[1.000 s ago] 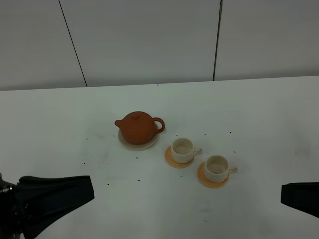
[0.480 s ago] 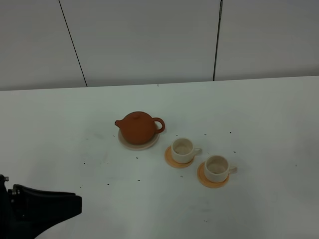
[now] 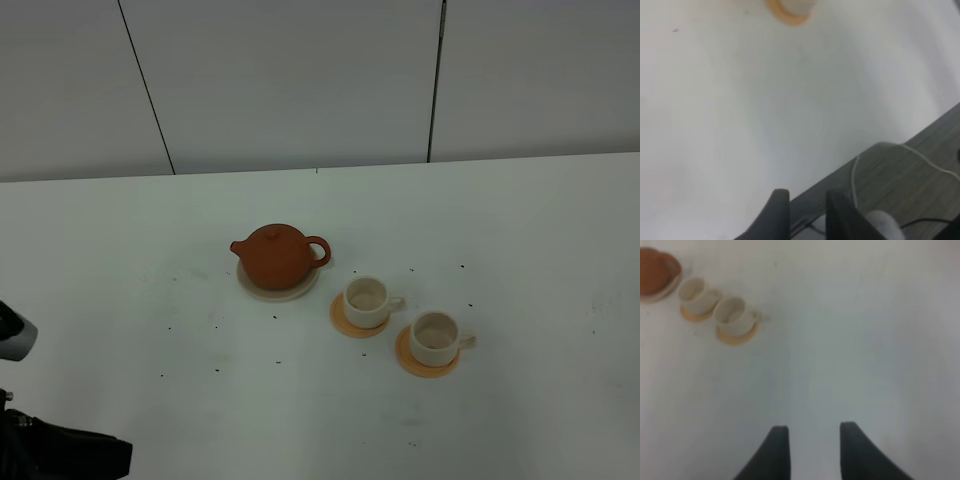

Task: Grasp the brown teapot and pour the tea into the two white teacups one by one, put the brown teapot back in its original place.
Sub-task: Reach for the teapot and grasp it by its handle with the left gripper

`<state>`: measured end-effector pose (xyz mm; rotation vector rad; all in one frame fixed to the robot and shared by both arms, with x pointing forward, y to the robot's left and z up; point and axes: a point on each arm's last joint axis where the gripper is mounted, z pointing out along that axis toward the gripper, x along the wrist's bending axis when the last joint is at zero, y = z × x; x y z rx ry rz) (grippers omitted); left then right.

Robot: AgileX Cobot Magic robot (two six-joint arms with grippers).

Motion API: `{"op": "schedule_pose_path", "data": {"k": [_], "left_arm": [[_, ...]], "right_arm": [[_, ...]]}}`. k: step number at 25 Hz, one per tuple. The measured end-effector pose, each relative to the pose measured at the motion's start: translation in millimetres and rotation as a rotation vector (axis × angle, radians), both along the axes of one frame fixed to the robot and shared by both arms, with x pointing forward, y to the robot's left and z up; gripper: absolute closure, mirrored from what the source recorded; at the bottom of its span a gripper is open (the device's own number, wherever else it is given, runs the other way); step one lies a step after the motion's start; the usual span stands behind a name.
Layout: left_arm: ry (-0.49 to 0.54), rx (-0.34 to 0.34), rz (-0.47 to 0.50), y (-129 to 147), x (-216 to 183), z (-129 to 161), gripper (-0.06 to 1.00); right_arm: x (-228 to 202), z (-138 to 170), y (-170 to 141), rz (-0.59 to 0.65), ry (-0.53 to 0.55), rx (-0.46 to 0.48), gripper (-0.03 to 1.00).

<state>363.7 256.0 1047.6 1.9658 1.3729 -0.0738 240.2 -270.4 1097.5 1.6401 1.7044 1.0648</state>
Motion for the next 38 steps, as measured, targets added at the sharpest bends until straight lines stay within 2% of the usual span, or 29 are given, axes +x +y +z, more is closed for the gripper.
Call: {"op": "schedule_pose_path", "data": {"k": [5, 11, 16, 23, 33, 38], "left_arm": [[-0.05, 0.042, 0.027, 2.2, -12.9, 6.4, 0.7], [-0.164, 0.054, 0.041, 1.1, -34.1, 18.6, 0.7], [-0.227, 0.059, 0.038, -0.2, -46.8, 23.9, 0.7], [-0.21, 0.047, 0.047, -0.7, -49.4, 24.0, 0.7], [-0.177, 0.039, 0.046, -1.3, -51.5, 23.0, 0.7], [-0.161, 0.065, 0.04, 0.2, -52.8, 21.0, 0.7]], "right_arm": [[-14.6, -2.0, 0.1, -0.017, -0.066, -0.038, 0.72], [-5.5, -34.3, -1.5, -0.016, -0.007, -0.027, 0.72], [-10.0, -44.1, 1.0, 0.023, -0.083, -0.038, 0.72], [-13.4, -44.8, 0.7, 0.187, -0.114, -0.056, 0.72], [-11.1, -46.8, -1.2, 0.197, -0.124, -0.063, 0.72], [-11.4, -46.4, -0.1, 0.205, -0.126, -0.05, 0.72]]}}
